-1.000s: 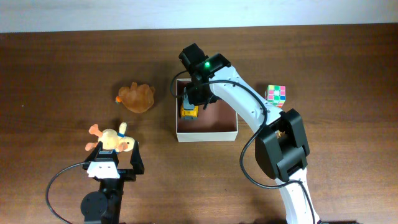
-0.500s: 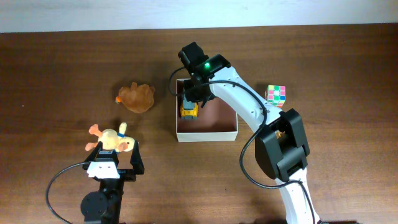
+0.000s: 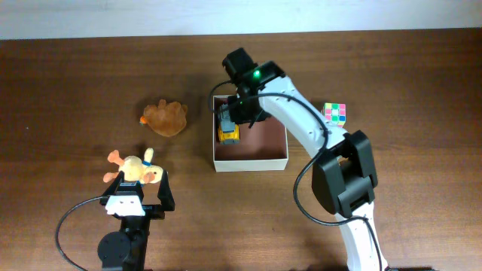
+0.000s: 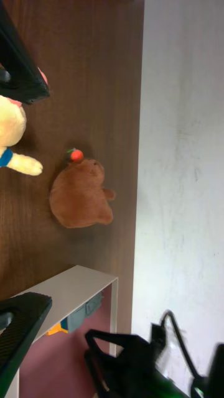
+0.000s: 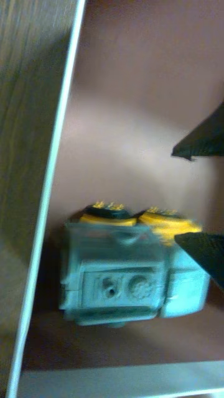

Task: Pack container
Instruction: 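Lower the truck into the box and open the right gripper, then move the right gripper to the Rubik's cube and grasp it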

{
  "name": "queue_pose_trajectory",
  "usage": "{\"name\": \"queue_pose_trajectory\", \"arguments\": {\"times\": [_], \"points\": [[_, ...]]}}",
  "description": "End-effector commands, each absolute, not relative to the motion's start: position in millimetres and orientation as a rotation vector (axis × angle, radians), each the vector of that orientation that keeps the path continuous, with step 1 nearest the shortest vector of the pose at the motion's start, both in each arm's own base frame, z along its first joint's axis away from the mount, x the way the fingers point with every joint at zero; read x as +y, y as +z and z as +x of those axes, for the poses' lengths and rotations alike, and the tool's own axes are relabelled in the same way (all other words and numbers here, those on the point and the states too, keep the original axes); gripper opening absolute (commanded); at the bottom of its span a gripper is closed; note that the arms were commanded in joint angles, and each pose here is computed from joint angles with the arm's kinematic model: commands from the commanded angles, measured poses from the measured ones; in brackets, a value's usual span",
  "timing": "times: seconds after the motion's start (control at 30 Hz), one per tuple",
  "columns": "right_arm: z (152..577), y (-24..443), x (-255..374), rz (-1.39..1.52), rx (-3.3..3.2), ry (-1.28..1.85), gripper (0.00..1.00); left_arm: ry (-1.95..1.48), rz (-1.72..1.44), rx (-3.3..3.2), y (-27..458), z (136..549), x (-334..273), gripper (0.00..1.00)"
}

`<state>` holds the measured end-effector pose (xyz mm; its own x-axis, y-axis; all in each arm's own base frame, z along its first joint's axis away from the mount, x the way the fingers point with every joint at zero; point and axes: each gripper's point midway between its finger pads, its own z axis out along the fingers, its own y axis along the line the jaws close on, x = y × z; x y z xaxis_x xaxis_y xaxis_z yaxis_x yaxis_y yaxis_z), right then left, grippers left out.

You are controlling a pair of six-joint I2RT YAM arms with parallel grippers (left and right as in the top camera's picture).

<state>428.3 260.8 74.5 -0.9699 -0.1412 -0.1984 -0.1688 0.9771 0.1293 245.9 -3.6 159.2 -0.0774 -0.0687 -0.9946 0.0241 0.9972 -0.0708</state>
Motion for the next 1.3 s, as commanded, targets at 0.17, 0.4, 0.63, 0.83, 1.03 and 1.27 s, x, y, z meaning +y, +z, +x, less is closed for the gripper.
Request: {"name": "queue_pose_trajectory", "arguments": {"times": [0.17, 0.4, 0.63, 0.83, 1.03, 1.27], "points": [[446.6, 186.4, 239.4, -0.284, 2.786, 0.284, 0.49, -0.059, -0.027, 1.647, 157.4, 245.8, -2.0, 0.99], [462.0, 212.8, 141.7, -0.076, 2.819, 0.177, 0.61, -0.059, -0.027, 1.646, 157.6, 245.8, -2.0, 0.99], [466.1, 179.4, 33.8, 0.104, 2.927, 0.055, 0.64, -0.059, -0.027, 1.646, 157.6, 245.8, -2.0, 0.99], [452.7, 123.5, -15.1, 0.103, 3.047, 0.042, 0.70, -0.059, -0.027, 1.647, 157.4, 245.8, -2.0, 0.99], [440.6, 70.4, -7.6, 0.029, 3.114, 0.088, 0.75, -0.059, -0.027, 1.646, 157.6, 245.8, -2.0, 0.99], [442.9, 61.8, 2.8, 0.013, 3.101, 0.156, 0.80, -0.059, -0.027, 1.647, 157.4, 245.8, -2.0, 0.99]]}}
